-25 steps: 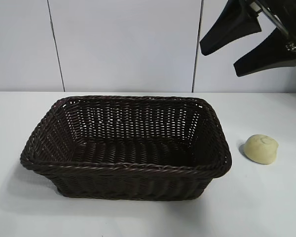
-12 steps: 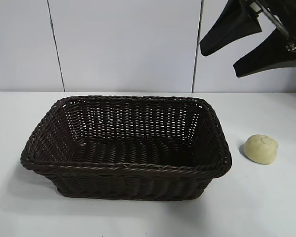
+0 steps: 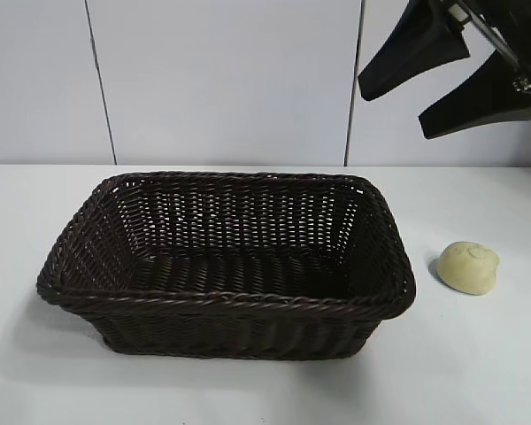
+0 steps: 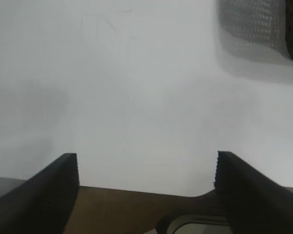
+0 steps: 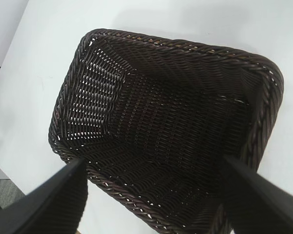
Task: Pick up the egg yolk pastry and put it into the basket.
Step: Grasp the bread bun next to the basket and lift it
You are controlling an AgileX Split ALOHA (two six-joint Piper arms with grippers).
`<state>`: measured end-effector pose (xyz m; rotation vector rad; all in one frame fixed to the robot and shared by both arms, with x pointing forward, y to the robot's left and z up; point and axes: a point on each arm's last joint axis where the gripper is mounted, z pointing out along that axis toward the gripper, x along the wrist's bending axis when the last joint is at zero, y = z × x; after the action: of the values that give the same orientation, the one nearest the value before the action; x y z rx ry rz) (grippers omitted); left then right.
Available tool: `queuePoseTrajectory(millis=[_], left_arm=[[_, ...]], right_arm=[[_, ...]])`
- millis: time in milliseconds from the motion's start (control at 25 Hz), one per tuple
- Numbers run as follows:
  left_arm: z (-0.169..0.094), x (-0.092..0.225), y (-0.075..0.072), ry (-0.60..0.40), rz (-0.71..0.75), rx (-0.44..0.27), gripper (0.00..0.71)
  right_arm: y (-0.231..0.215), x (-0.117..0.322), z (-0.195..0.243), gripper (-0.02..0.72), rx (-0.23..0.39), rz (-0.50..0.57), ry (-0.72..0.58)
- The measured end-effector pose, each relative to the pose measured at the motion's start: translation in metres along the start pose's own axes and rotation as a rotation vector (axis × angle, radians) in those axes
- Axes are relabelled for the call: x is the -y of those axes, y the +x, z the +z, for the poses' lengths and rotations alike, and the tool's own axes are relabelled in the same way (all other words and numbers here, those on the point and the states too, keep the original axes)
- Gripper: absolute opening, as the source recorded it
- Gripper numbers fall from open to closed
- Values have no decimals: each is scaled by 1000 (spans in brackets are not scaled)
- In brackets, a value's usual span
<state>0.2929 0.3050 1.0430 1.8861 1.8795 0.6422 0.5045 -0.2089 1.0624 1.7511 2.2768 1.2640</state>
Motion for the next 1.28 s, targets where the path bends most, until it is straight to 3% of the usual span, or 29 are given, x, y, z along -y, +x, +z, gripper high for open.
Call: queuePoseTrajectory(millis=[680,800,1040,1280], left_arm=[[0,11,0,-57,-3,4,561],[-8,17,0,-127,-7,4,561],[-33,46,1,-386,-19,3,561],[-36,50,2,-414,-22,1,561]], right_arm=[[-1,-1,0,540,7,0,-10],[-1,-2,0,540,12,0,-19],[-1,-2,0,540,12,15,-18],[-2,-1,0,540,22,96,-13]])
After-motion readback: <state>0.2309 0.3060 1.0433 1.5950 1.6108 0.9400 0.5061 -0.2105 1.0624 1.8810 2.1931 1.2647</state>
